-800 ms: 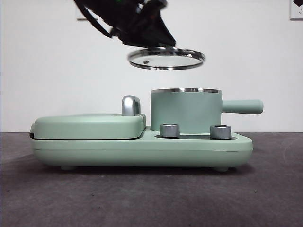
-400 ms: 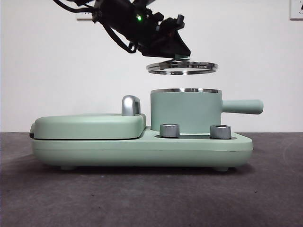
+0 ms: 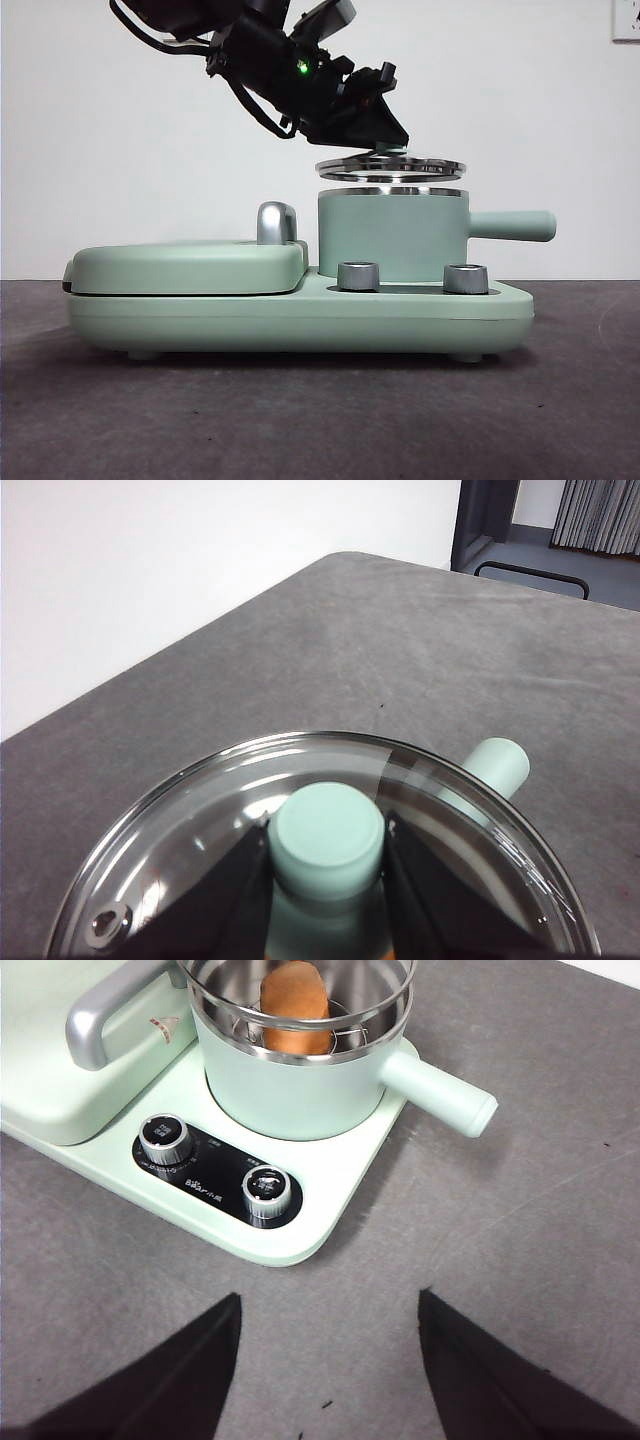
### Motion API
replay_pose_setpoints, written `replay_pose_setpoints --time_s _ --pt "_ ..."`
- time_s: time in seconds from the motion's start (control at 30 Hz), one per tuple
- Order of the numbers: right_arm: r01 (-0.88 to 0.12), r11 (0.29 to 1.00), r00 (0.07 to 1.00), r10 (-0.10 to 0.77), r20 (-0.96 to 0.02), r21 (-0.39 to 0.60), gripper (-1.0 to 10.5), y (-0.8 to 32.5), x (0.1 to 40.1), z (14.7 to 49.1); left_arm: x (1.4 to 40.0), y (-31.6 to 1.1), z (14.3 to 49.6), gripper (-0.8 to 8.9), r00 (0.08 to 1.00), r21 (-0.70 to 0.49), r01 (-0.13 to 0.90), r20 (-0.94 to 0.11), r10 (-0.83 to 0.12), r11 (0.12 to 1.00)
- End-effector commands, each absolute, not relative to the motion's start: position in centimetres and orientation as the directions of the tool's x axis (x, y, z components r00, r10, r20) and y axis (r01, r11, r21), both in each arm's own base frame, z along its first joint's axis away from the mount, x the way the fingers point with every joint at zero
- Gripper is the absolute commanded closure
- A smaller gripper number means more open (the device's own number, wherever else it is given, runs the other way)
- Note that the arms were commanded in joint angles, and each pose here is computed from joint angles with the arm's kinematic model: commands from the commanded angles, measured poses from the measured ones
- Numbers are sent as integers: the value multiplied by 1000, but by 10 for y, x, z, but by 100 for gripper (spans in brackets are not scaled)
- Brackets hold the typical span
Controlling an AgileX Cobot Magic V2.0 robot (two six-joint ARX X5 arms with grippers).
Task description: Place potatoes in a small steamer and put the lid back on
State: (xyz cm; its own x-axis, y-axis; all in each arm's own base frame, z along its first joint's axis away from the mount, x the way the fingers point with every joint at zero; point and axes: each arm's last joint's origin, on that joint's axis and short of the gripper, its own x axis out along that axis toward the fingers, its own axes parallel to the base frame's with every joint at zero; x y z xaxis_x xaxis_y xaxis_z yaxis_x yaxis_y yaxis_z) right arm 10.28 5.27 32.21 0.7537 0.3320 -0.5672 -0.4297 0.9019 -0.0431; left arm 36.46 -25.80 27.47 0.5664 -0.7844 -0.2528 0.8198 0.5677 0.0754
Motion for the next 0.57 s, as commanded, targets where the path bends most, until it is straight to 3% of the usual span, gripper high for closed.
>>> replay_pose_setpoints --time_s 0.03,0.57 --pt "-415 909 763 320 -561 -46 675 53 103 324 369 -267 275 805 556 93 830 -221 -801 550" --pt "-415 909 763 321 -561 -44 675 53 103 324 370 -267 270 805 538 81 840 -239 -808 536"
